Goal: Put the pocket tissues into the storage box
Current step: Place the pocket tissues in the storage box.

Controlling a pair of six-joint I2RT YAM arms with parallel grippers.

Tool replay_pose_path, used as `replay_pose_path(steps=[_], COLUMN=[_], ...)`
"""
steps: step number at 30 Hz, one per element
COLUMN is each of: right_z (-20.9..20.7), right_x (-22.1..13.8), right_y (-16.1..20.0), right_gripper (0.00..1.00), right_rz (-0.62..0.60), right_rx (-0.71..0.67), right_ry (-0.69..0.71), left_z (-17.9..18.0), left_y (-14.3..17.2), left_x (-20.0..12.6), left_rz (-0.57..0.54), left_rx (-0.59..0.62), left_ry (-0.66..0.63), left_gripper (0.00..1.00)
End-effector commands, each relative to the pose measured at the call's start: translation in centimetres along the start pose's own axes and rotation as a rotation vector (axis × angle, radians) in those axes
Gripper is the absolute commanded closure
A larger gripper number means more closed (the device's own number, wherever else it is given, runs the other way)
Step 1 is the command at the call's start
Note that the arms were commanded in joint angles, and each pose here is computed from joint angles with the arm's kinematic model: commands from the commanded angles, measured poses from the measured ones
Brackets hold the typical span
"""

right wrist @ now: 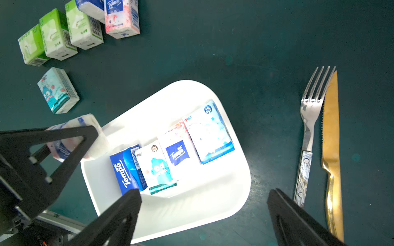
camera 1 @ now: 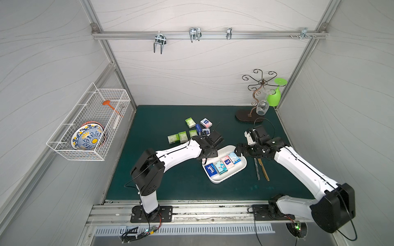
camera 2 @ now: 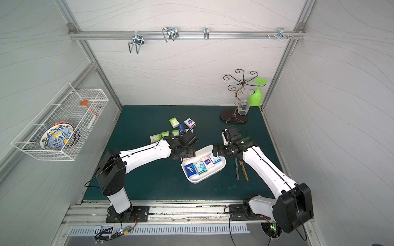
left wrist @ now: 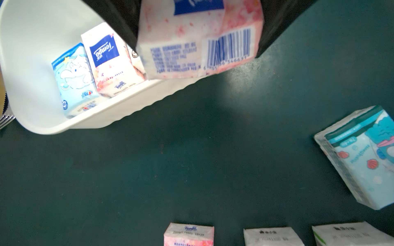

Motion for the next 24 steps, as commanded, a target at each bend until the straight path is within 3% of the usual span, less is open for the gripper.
replay_pose_path(steps=[1, 14, 24], right_z=[0.22, 0.14, 0.24], right_x=[-0.16, 0.27, 0.08], right_y=[-0.48, -0.57, -0.55], right_gripper=[0.01, 0.01, 0.01], right_rz=[-0.010, -0.003, 0.004], right_rx=[0.007, 0.008, 0.003], right_ry=[-0.010, 0.000, -0.004], left_z=[-0.98, -1.56, -1.23], left_y=[-1.29, -0.81, -0.70], left_x=[-0.38, -0.39, -0.58], left_rz=[-0.045, 0.001, 0.006], left_rx=[-0.036, -0.066, -0.082], left_ry=[0.035, 0.095, 0.072], left_gripper=[0.24, 0.23, 0.11])
Point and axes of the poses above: each gripper's point midway between its finger pads, its own x axis out along the fingers, its own z axis along the line the jaws close on, y = z × x, the point moved 8 cm from there along -x, back along the fingers, and after that the axes turned 14 degrees about x, right-handed, at the moved point
